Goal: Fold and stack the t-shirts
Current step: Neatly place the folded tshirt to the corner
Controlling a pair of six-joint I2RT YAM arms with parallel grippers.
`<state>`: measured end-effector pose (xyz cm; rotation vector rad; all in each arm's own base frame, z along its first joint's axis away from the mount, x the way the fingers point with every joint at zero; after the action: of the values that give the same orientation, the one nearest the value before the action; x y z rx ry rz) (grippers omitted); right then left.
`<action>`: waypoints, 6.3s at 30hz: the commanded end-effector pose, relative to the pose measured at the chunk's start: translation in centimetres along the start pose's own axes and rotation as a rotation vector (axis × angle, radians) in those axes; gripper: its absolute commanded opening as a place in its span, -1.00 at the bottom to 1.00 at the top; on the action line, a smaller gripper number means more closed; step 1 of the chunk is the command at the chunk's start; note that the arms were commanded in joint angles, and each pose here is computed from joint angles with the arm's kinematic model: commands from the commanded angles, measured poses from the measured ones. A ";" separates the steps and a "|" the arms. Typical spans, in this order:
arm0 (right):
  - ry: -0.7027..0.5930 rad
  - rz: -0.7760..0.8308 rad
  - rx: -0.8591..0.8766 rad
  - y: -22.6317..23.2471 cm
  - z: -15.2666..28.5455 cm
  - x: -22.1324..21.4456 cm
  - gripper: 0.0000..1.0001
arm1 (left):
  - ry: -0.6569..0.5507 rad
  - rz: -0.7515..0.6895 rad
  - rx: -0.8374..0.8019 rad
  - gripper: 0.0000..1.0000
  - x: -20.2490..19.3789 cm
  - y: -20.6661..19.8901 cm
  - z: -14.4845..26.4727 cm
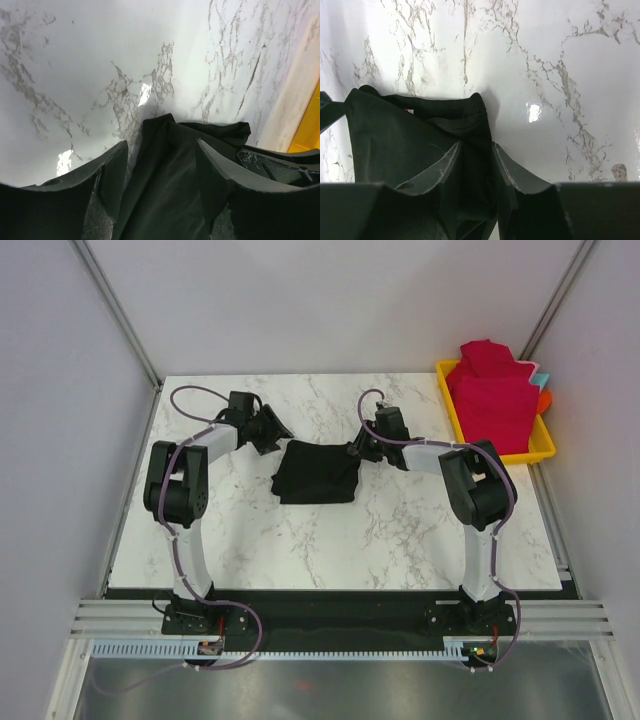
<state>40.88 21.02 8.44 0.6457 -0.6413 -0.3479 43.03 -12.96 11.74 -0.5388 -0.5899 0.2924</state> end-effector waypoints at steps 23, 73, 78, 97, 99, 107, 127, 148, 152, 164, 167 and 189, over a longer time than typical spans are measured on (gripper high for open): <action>-0.005 0.011 0.020 0.2 -0.1 0.1 -0.50 | 0.016 -0.150 -0.027 -0.30 -1.0 -1.6 -1.4; -0.311 0.295 0.349 8.1 13.0 0.4 -0.86 | -0.264 -0.222 -0.463 -0.96 -2.6 -5.8 10.8; -0.372 0.336 0.393 8.5 15.0 -0.3 -0.88 | -0.283 -0.239 -0.511 -0.96 -2.9 -6.2 11.6; -0.405 0.349 0.299 7.1 14.4 -2.5 -0.97 | -0.263 -0.202 -0.537 -0.96 -3.3 -5.8 9.9; -0.399 0.348 0.263 7.1 13.5 -2.3 -0.97 | -0.262 -0.194 -0.517 -0.96 -3.4 -5.5 9.6; -0.372 0.346 0.203 7.7 9.5 -0.1 -0.74 | -0.230 -0.120 -0.442 -0.96 -2.0 -3.0 6.1; -0.219 0.177 0.009 3.4 3.8 1.2 0.44 | -0.160 -0.128 -0.263 0.23 0.4 -1.4 2.2; -0.139 0.146 0.095 3.2 2.9 1.2 -1.00 | -0.096 -0.148 -0.258 -0.96 0.3 -1.4 0.1; -0.184 0.155 0.134 4.0 4.6 1.7 -1.00 | -0.120 -0.163 -0.268 -0.96 0.4 -1.8 1.1; -0.305 0.204 0.285 5.5 9.7 1.6 -1.00 | -0.252 -0.214 -0.404 -0.96 -1.3 -3.0 6.2; -0.329 0.222 0.321 5.8 10.8 1.4 -1.00 | -0.284 -0.226 -0.429 -0.96 -1.5 -3.4 7.4; -0.511 0.274 0.453 5.4 16.0 -0.5 -1.00 | -0.371 -0.319 -0.579 -0.96 -3.1 -6.2 11.8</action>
<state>31.05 18.41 19.53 0.8579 -1.1870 -0.1169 34.57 -14.56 20.37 -0.9127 -1.0491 -0.0632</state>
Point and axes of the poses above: each gripper's point midway between its finger pads, its own z axis back along the fingers, its own y axis along the line the jaws close on, x = y × z, the point moved 9 cm from there along z, back along the fingers, and after that the axes turned 10 degrees about -z, right-handed, at the moved point
